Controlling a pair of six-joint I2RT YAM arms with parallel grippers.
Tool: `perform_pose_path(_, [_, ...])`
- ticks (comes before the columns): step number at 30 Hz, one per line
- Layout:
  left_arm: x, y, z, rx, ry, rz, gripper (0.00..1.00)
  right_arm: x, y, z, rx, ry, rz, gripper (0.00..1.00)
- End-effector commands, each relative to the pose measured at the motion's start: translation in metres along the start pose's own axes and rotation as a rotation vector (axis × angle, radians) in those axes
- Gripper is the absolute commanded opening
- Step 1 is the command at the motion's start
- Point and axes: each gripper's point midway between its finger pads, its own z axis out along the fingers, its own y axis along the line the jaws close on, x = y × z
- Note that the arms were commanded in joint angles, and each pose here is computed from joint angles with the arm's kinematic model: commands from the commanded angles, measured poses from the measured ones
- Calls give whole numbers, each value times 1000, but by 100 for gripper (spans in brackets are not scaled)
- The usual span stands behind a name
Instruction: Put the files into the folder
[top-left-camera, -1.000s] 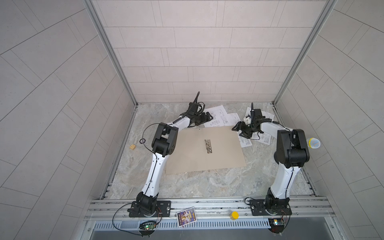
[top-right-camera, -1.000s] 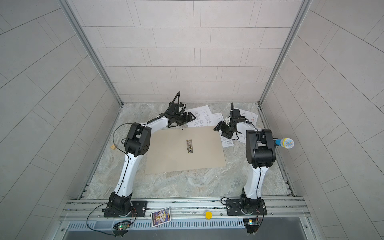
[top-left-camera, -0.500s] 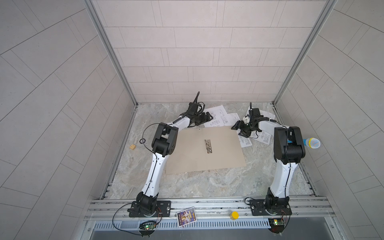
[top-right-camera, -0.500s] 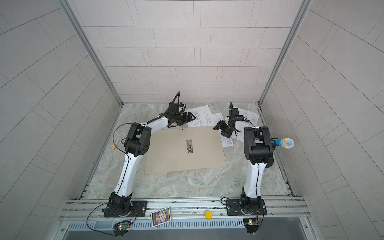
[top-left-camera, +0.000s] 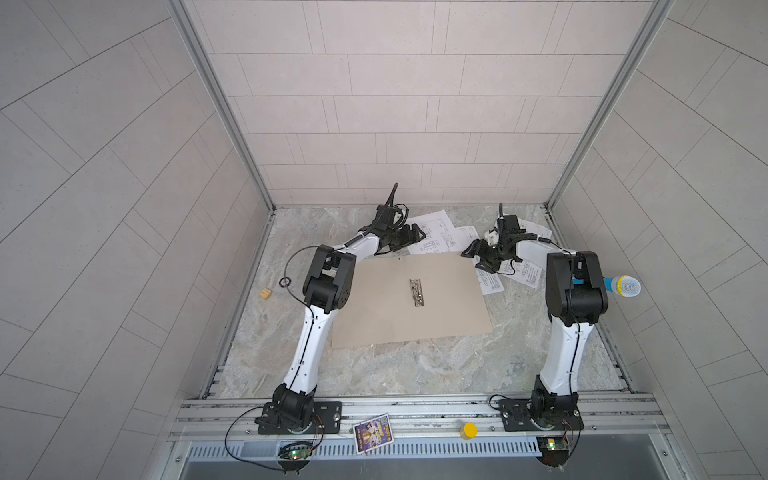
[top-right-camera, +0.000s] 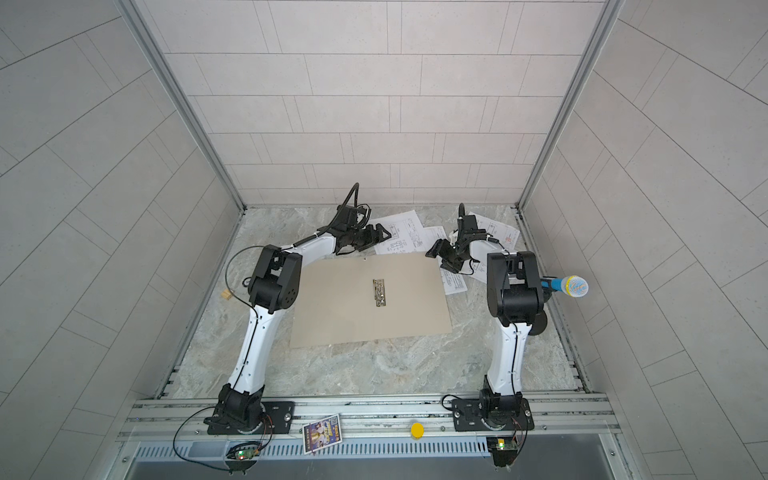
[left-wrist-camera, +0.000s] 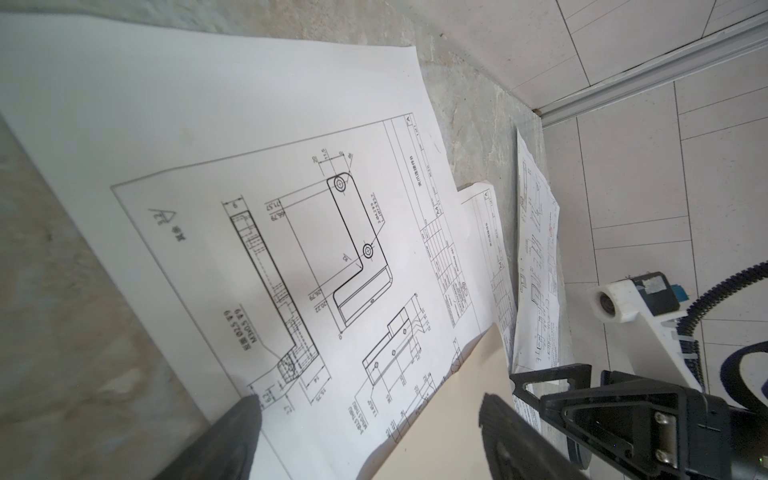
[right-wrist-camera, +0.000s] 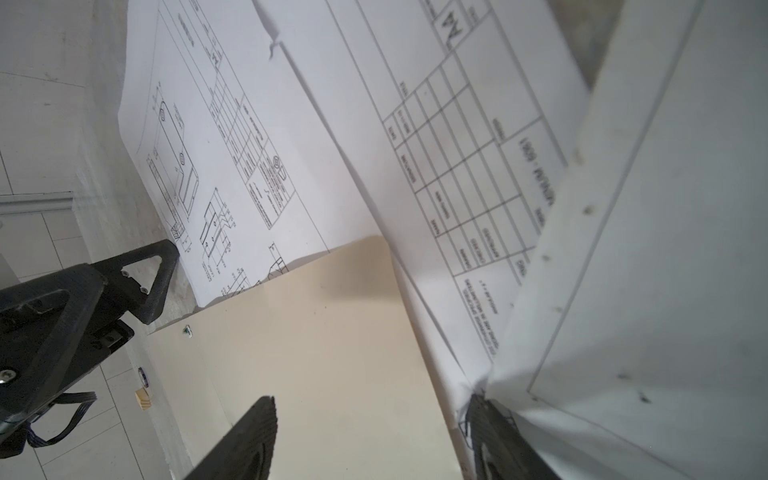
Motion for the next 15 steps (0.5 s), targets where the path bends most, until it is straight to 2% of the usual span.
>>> perform_pose_path(1, [6,6,0,-3,18,-22,89,-3,2,9,-20,7,-20,73])
perform_pose_path(9, [8,4,-1,16,19,-30,89,-7,-11,8,13,-9,-26,71])
perform_pose_path(15, [10,7,0,13,22,-37,89,-12,4,6,-66,-28,-25,70])
